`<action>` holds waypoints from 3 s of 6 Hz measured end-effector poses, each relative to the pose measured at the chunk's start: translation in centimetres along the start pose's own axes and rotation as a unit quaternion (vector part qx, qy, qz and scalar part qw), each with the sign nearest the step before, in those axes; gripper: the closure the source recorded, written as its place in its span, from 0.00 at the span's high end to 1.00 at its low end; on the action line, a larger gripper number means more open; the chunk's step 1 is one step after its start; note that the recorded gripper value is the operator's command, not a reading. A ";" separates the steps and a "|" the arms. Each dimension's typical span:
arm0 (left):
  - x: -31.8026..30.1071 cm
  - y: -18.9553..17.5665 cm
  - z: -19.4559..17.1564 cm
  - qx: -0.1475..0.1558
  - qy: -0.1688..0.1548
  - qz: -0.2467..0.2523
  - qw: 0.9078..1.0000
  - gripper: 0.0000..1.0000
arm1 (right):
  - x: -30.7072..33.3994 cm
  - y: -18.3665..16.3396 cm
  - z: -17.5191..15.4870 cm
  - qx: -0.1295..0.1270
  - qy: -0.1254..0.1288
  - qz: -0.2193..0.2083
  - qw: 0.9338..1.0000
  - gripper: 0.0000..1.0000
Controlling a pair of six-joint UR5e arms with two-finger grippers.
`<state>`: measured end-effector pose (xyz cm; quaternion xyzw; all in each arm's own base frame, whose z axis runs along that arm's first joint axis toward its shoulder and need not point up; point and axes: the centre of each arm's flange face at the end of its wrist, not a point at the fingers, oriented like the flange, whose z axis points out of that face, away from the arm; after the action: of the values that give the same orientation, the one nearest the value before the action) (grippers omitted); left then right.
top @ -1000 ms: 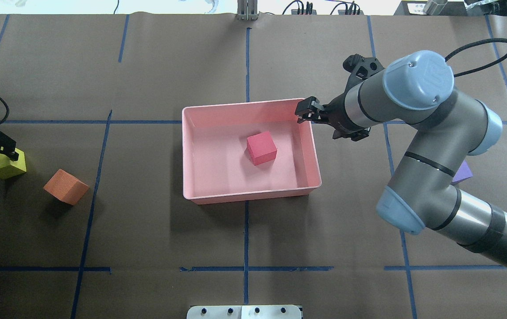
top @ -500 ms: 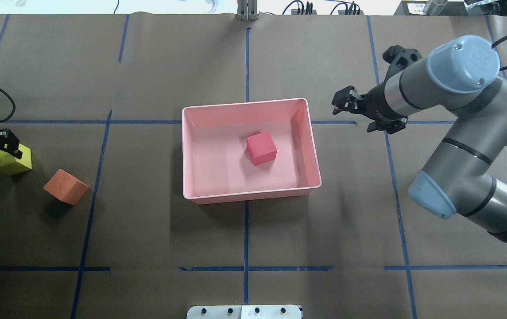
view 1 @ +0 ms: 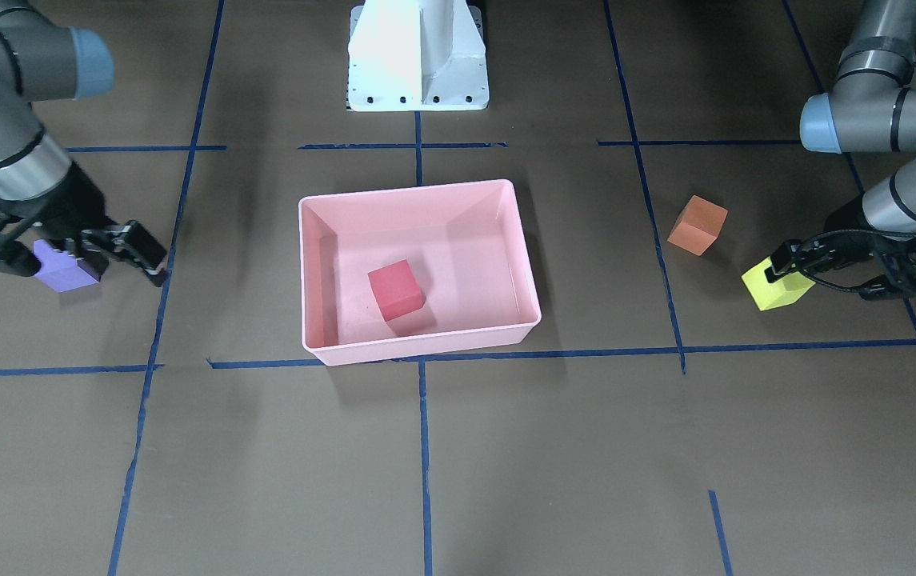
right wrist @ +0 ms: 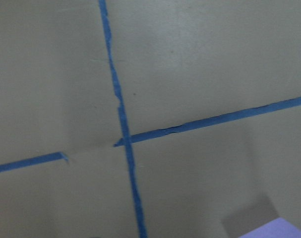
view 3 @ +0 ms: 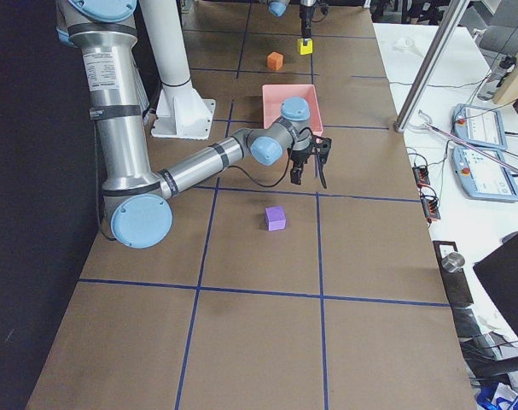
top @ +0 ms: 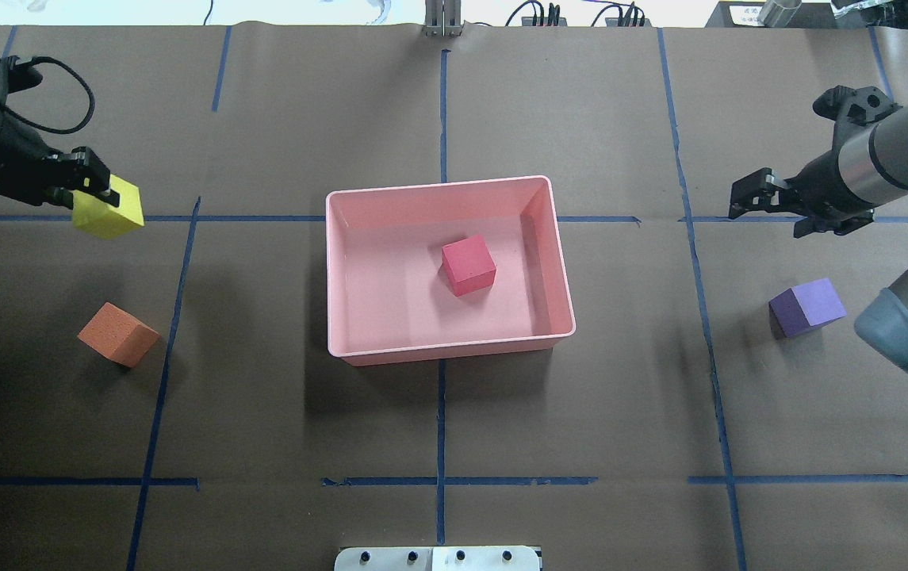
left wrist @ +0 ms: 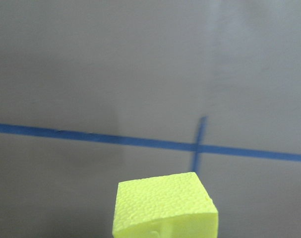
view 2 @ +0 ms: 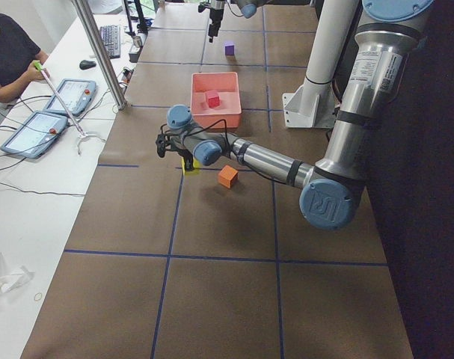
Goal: Place blocks into pink bin with both arms
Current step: 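Carry the yellow-green cube into the bin while the right gripper grasps the purple cube, then withdraw the left gripper while the right gripper carries the purple cube into the bin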
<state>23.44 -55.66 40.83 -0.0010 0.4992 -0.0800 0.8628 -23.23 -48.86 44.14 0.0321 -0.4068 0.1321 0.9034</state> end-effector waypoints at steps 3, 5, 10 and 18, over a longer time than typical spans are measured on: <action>17.8 4.9 0.1 -0.027 0.077 -0.027 0.996 0.08 | 9.3 2.7 1.4 -0.026 0.044 -0.118 0.992 1.00; 24.7 9.2 3.4 -0.033 0.087 -0.003 0.996 0.82 | 9.6 3.4 1.5 -0.040 0.031 -0.167 0.985 1.00; 28.8 14.6 8.5 -0.006 0.079 0.029 0.996 1.00 | 8.1 4.4 5.6 -0.085 0.025 -0.208 0.974 1.00; 16.0 15.1 3.5 0.026 0.048 0.033 0.998 0.98 | 4.8 4.2 4.4 -0.066 0.011 -0.231 0.971 0.00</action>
<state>36.37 -43.24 27.62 0.0420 0.5376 -0.0645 0.8397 -24.47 -44.49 50.48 0.0636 -0.3864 -0.1069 0.9139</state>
